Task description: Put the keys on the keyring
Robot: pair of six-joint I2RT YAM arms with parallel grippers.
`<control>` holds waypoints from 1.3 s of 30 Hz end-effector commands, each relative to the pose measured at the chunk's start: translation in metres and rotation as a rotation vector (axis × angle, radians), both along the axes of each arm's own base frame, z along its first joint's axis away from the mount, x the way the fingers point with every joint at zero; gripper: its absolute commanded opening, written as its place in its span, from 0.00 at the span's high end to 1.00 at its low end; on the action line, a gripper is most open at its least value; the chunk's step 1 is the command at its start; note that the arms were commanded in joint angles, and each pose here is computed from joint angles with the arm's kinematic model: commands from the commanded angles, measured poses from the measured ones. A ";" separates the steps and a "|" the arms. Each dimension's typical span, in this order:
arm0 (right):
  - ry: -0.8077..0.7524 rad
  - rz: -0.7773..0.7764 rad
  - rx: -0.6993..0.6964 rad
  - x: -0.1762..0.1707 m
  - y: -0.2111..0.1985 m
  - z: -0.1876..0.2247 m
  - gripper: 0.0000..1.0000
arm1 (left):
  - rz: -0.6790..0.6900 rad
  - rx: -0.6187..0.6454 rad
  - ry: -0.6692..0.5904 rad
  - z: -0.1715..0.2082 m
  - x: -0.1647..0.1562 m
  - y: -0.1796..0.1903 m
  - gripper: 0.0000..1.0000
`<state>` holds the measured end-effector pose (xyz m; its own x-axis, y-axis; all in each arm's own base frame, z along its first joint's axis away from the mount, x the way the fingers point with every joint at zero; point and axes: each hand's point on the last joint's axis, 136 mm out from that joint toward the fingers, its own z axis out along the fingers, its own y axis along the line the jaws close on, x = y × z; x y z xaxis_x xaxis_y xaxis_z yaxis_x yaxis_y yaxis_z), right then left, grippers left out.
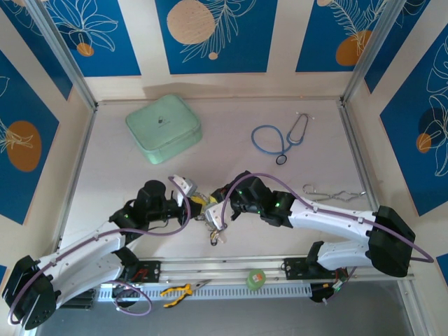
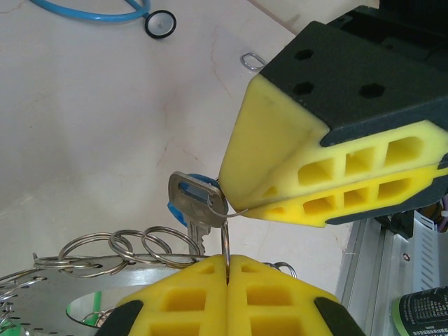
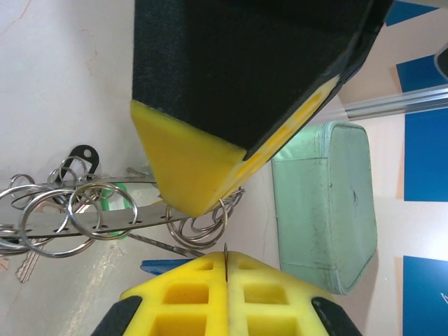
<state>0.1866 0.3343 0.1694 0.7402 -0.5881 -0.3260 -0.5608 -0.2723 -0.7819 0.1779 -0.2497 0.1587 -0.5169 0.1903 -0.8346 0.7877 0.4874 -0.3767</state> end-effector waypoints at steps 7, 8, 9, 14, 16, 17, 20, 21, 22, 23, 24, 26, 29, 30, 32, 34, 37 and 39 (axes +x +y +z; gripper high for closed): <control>0.017 0.033 0.006 -0.008 0.001 0.000 1.00 | 0.002 -0.041 -0.025 0.018 0.005 -0.003 1.00; 0.022 0.037 0.004 -0.010 0.001 -0.001 1.00 | 0.001 -0.039 -0.024 0.017 0.005 -0.003 1.00; 0.025 0.039 0.003 -0.010 0.001 -0.001 1.00 | 0.002 -0.039 -0.024 0.017 0.005 -0.003 1.00; 0.033 0.044 -0.004 -0.012 0.001 -0.003 1.00 | 0.002 -0.041 -0.023 0.017 0.005 -0.003 1.00; 0.037 0.047 -0.008 -0.012 0.001 -0.004 1.00 | 0.004 -0.040 -0.024 0.017 0.005 -0.003 1.00; 0.040 0.049 -0.010 -0.013 0.001 -0.005 1.00 | 0.004 -0.040 -0.023 0.017 0.005 -0.002 1.00; 0.044 0.057 -0.012 -0.015 0.001 -0.005 1.00 | 0.005 -0.040 -0.024 0.018 0.005 -0.003 1.00; 0.046 0.059 -0.015 -0.016 0.000 -0.006 1.00 | 0.007 -0.041 -0.027 0.018 0.006 -0.002 1.00; 0.050 0.059 -0.019 -0.016 0.000 -0.007 1.00 | 0.008 -0.041 -0.027 0.018 0.006 -0.002 1.00; 0.050 0.060 -0.021 -0.016 0.000 -0.006 1.00 | 0.009 -0.043 -0.027 0.019 0.006 -0.002 1.00; 0.050 0.063 -0.024 -0.017 0.000 -0.007 1.00 | 0.010 -0.043 -0.025 0.018 0.006 -0.002 1.00; 0.056 0.066 -0.031 -0.018 -0.001 -0.008 1.00 | 0.008 -0.042 -0.027 0.018 0.006 -0.002 1.00; 0.058 0.072 -0.039 -0.020 -0.001 -0.010 1.00 | 0.009 -0.045 -0.027 0.019 0.007 -0.002 1.00; 0.059 0.073 -0.041 -0.020 -0.001 -0.010 1.00 | 0.009 -0.046 -0.028 0.019 0.007 -0.003 1.00; 0.058 0.076 -0.044 -0.021 -0.001 -0.011 1.00 | 0.011 -0.048 -0.027 0.019 0.007 -0.002 1.00; 0.060 0.077 -0.045 -0.021 -0.001 -0.011 1.00 | 0.009 -0.051 -0.028 0.020 0.007 -0.003 1.00; 0.060 0.084 -0.043 -0.023 -0.001 -0.010 1.00 | 0.009 -0.056 -0.027 0.020 0.007 -0.003 1.00; 0.062 0.086 -0.043 -0.023 0.000 -0.010 1.00 | 0.009 -0.059 -0.029 0.020 0.007 -0.004 1.00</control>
<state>0.1785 0.3329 0.1619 0.7468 -0.5769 -0.3310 -0.5743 -0.3082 -0.7584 0.1777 -0.2495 0.1577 -0.5235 0.1905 -0.8304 0.7841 0.4890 -0.3821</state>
